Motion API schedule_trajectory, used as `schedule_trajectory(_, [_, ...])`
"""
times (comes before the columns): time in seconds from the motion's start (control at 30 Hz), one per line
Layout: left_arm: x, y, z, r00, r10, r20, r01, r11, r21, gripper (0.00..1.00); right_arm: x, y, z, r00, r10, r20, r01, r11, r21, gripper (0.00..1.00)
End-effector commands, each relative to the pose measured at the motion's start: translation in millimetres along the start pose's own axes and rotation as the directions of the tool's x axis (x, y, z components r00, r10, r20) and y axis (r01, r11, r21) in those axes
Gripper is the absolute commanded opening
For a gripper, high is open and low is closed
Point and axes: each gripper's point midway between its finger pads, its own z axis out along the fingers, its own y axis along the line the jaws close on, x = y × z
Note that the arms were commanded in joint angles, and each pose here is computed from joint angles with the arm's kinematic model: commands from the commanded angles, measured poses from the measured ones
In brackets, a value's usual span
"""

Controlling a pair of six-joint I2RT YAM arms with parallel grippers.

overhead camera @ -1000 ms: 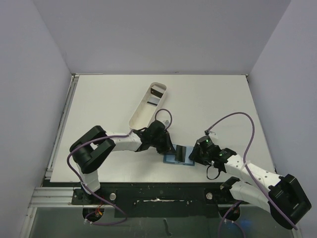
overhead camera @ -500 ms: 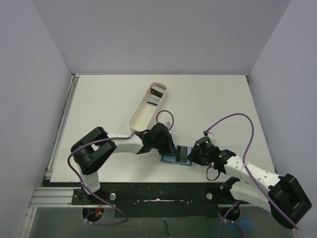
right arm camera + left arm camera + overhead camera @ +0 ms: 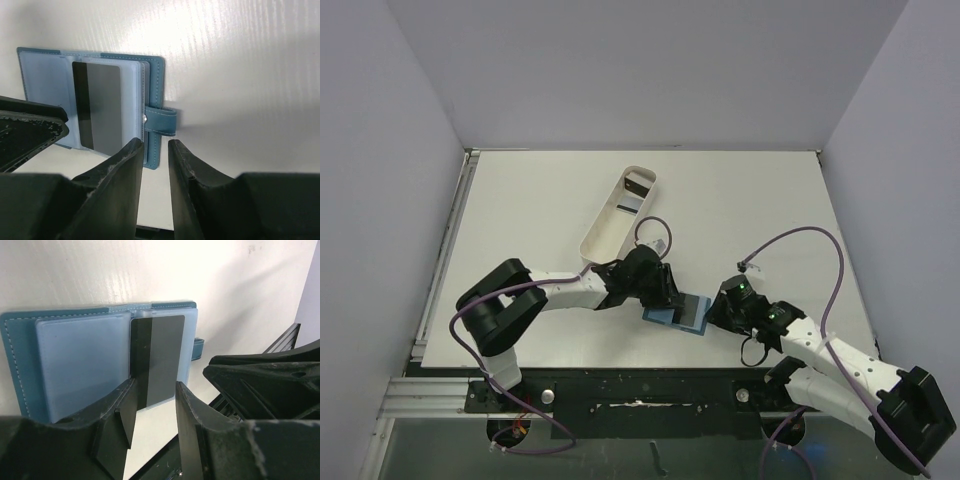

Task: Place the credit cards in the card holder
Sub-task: Insert the credit card into the card holder.

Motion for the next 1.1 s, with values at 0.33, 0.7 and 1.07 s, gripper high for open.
schedule_trajectory(0.33, [-18.9, -26.6, 2.5, 0.994, 0.087, 0.059, -0.091, 0.994, 0.066, 0.38, -10.6, -14.8, 14.4, 0.999, 0.010, 0.034, -0.012, 0.998, 0.064, 0.25])
schedule_trajectory(0.7, [-19.3, -11.5, 12.1, 0.994, 0.090, 0.057, -0.091, 0.996, 0.019, 0.39, -9.2, -18.5, 23.8, 1.000, 0.001, 0.025, -0.003, 0.997, 0.080, 0.25])
schedule_trajectory(1.07, [-18.2, -11.5, 18.2, 0.996, 0.070, 0.052, -0.072, 0.997, 0.031, 0.41, -5.0, -20.2, 25.9, 1.000, -0.001, 0.021, 0.000, 0.997, 0.073, 0.24])
